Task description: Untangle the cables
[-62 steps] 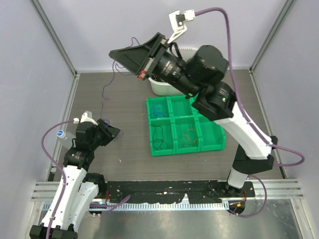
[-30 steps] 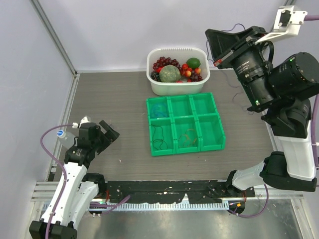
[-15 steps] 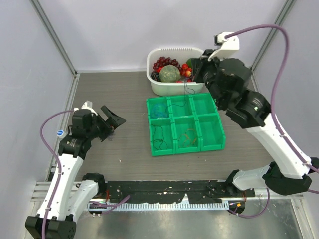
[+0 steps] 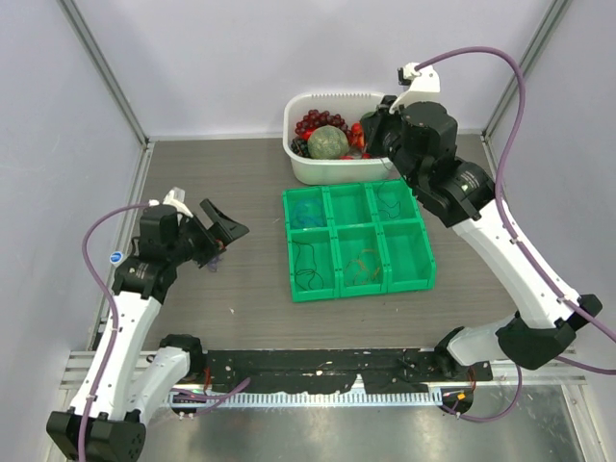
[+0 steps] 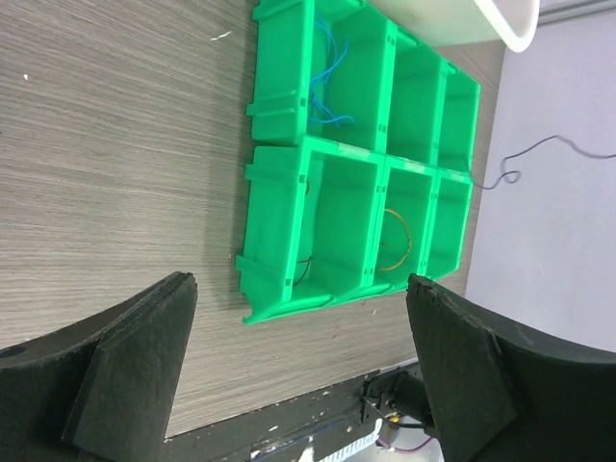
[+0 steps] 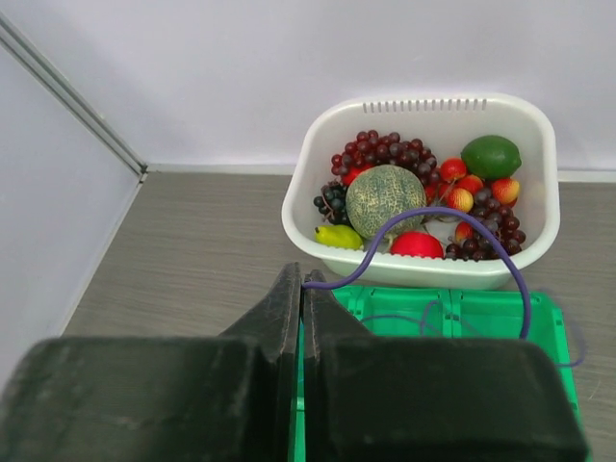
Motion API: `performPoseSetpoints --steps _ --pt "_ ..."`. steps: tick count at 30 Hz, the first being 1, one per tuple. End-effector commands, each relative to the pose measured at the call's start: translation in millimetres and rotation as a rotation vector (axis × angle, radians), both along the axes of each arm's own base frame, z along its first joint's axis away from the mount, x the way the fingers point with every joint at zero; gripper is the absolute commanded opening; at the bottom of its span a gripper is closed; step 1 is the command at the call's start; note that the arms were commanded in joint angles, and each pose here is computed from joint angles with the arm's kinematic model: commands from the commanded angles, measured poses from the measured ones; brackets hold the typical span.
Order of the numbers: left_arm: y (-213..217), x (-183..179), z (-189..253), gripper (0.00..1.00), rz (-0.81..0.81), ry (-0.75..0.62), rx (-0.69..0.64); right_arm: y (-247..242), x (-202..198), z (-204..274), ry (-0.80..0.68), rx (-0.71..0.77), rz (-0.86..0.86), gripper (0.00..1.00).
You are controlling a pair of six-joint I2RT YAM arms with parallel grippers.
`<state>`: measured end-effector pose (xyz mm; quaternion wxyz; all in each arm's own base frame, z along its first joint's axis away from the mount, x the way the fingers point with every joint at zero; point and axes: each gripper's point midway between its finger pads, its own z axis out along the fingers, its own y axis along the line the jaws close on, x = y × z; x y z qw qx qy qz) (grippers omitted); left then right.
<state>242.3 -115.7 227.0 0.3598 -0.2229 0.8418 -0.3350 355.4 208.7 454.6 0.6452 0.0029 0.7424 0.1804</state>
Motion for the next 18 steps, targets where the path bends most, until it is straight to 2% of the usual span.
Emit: performPoseSetpoints --steps 1,6,18 --pt "-4.6 8.1 19.3 0.94 -0.05 -0.073 0.052 4.0 8.1 -0.7 -0.014 0.034 0.025 0.01" --pt "-3.6 14.4 23.5 0.95 -0.054 -0.09 0.093 5.4 13.7 -5.0 -0.008 0.006 0.033 0.01" --pt "-10.5 31.8 28.8 0.96 -0.073 -0.107 0.124 17.4 37.4 -66.2 0.099 -0.027 0.061 0.01"
